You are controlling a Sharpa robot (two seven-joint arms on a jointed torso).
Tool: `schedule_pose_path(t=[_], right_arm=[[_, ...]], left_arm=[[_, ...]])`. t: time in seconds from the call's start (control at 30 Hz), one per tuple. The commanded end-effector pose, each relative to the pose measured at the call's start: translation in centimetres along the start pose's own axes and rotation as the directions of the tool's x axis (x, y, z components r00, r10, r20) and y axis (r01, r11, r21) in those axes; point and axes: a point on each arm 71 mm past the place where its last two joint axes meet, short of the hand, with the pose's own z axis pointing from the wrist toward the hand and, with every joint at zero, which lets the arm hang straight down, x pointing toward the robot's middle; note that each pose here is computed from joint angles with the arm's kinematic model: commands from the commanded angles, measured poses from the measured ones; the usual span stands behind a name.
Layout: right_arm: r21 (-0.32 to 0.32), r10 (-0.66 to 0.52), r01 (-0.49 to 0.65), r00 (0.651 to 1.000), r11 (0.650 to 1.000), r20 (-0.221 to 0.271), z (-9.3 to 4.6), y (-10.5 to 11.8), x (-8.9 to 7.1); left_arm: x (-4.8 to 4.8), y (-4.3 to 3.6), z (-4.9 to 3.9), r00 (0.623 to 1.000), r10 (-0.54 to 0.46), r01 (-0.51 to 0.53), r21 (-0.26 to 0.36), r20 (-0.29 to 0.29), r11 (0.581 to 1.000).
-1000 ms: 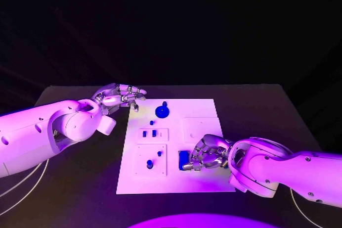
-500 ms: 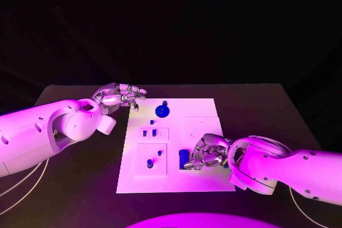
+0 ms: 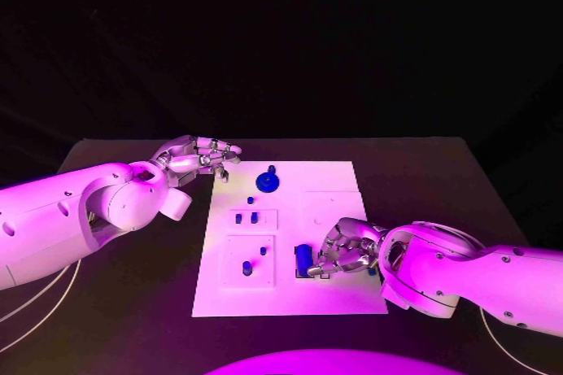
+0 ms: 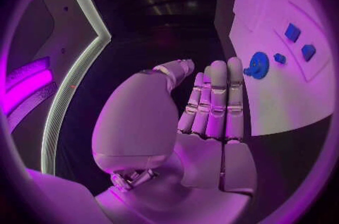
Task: Assemble the parts on the task board
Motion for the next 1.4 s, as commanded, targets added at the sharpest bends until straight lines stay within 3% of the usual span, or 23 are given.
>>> schedule_pose_path(t=[0.03, 0.4, 1.03, 1.4], right_arm=[[-0.022, -0.036, 0.035, 0.999, 0.999, -0.018, 0.0, 0.0, 0.1], [-0.040, -0.040, 0.038, 0.998, 0.998, -0.048, -0.1, 0.2, 0.4], [-0.023, -0.070, 0.071, 0.997, 0.997, 0.034, 0.7, 0.3, 0.4], [-0.019, -0.077, 0.078, 0.996, 0.997, 0.048, 1.1, 0.2, 0.6]], left_arm=[[0.16, -0.09, 0.01, 1.000, -0.008, 0.008, 0.005, -0.013, 1.000], [0.06, -0.08, -0.05, 1.000, -0.008, 0.008, 0.004, -0.011, 1.000], [0.01, -0.07, -0.09, 1.000, -0.007, 0.008, 0.004, -0.009, 1.000], [0.00, -0.06, -0.12, 1.000, -0.008, 0.008, 0.003, -0.009, 1.000]])
